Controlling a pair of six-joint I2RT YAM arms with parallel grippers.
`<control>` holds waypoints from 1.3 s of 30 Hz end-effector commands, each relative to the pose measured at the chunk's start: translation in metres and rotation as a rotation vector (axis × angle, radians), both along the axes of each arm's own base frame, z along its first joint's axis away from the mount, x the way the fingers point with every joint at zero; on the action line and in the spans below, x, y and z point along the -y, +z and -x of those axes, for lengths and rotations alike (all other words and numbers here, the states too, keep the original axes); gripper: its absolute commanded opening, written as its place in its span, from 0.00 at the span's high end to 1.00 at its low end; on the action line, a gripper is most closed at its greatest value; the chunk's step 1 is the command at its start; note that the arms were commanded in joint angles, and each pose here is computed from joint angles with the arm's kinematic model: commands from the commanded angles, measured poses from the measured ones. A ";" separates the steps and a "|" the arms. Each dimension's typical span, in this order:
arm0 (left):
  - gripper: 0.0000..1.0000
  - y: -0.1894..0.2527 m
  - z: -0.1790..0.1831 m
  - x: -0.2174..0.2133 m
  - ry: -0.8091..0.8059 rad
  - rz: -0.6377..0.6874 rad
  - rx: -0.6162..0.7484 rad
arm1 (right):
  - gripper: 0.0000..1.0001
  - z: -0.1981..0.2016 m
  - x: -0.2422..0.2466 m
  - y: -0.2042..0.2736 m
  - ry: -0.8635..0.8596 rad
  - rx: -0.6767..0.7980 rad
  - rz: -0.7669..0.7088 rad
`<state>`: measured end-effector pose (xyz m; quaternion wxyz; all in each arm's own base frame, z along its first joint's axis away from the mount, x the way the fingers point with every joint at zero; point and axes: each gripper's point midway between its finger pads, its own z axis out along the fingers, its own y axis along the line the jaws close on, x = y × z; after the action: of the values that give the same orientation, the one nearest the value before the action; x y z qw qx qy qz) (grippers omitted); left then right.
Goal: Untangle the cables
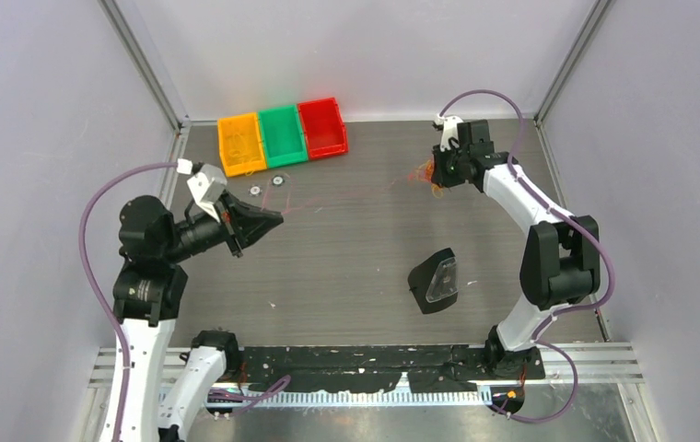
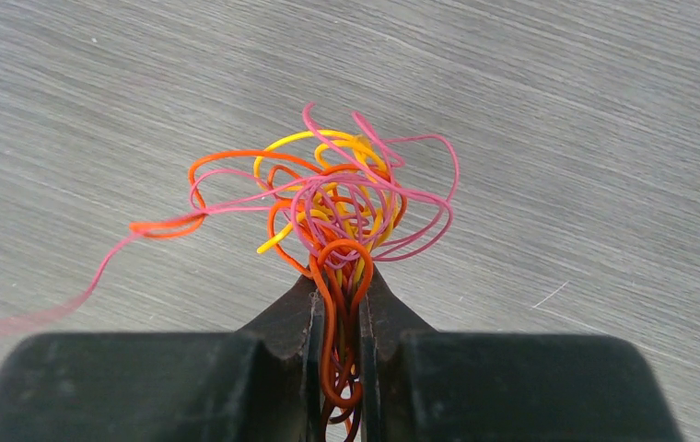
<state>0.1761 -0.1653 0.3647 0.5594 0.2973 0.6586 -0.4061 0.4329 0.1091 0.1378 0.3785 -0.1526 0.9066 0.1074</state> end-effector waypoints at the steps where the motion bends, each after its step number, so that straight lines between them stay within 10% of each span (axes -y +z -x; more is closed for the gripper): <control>1: 1.00 0.036 0.003 -0.001 -0.039 0.038 0.032 | 0.90 -0.026 0.022 0.011 -0.056 0.058 0.094; 17: 1.00 0.108 0.001 -0.020 -0.031 0.112 0.105 | 0.84 -0.047 0.068 -0.026 -0.119 -0.048 0.145; 28: 1.00 0.138 -0.014 -0.030 0.029 0.135 0.166 | 0.56 -0.033 0.040 -0.019 0.023 -0.083 -0.003; 34: 1.00 0.171 -0.017 -0.036 0.072 0.152 0.245 | 0.78 -0.035 0.052 -0.022 0.004 -0.083 0.071; 39: 1.00 0.206 -0.015 -0.042 0.106 0.162 0.304 | 0.76 -0.036 0.076 -0.051 -0.032 -0.139 0.187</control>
<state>0.2009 -0.1256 0.5325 0.6576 0.2651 0.5796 -0.4015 0.4556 0.0554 0.0881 0.2988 -0.1602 0.9374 0.0795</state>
